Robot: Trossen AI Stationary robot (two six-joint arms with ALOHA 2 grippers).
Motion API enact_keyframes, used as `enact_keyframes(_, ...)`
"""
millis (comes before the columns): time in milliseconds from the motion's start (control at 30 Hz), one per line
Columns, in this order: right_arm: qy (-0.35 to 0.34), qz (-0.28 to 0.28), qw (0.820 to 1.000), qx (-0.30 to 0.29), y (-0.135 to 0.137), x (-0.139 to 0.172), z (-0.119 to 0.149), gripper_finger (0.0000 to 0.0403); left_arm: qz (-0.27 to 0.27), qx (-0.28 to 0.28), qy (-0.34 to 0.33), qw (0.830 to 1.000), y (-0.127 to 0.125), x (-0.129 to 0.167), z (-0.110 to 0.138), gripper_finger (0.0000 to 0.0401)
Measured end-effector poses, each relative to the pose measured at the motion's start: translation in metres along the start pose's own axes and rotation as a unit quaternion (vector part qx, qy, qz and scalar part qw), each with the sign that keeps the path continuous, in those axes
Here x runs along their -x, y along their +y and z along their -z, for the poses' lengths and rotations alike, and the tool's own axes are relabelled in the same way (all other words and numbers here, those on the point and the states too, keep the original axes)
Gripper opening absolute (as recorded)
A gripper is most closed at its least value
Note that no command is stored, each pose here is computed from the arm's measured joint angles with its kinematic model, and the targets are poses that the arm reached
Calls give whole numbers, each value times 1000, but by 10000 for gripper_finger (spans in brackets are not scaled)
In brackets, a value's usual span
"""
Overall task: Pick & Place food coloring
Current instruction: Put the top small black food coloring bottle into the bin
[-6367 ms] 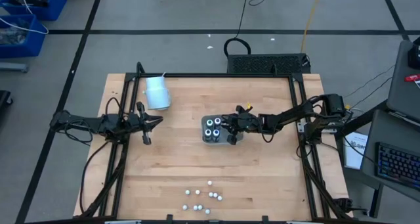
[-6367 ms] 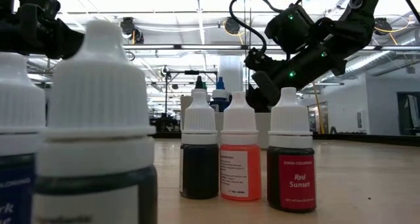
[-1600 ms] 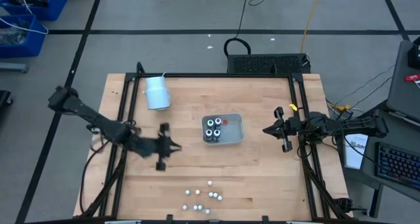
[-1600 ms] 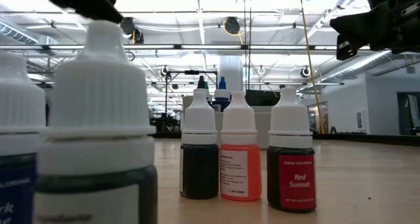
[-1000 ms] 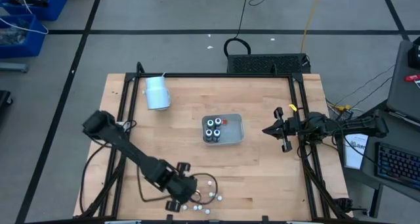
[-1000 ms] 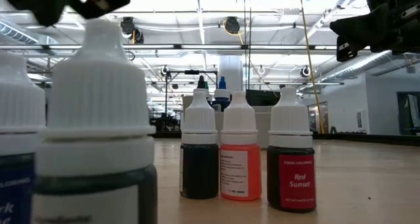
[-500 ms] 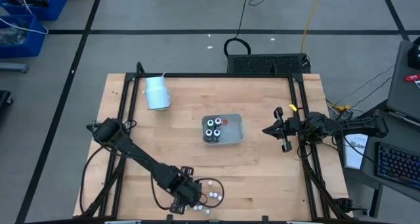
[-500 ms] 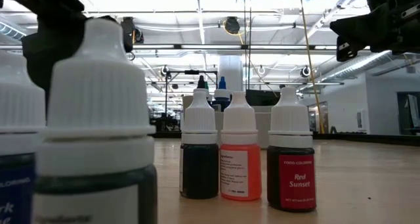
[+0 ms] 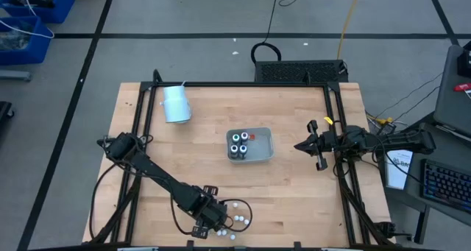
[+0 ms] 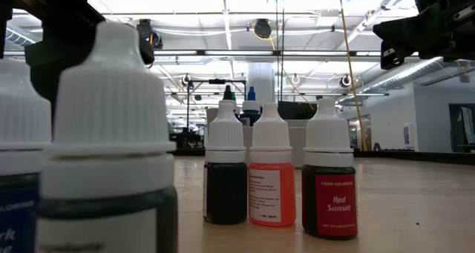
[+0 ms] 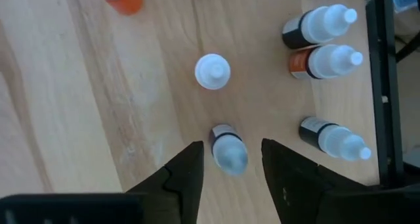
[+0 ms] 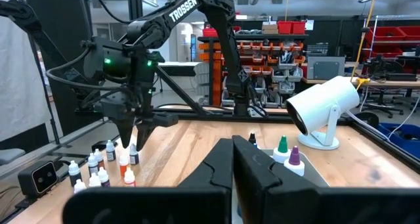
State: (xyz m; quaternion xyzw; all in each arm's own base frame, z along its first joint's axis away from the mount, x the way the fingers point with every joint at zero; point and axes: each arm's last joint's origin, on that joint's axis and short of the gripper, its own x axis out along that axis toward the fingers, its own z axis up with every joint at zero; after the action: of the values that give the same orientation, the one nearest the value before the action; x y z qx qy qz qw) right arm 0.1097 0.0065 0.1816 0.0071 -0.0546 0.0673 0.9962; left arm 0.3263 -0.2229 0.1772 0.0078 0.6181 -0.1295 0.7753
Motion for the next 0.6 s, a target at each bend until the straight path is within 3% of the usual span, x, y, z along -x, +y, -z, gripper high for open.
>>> enact_keyframes(600,0,0,1000,0,0,0,0,0,-7,-1,23,1000,4,-19,1,154)
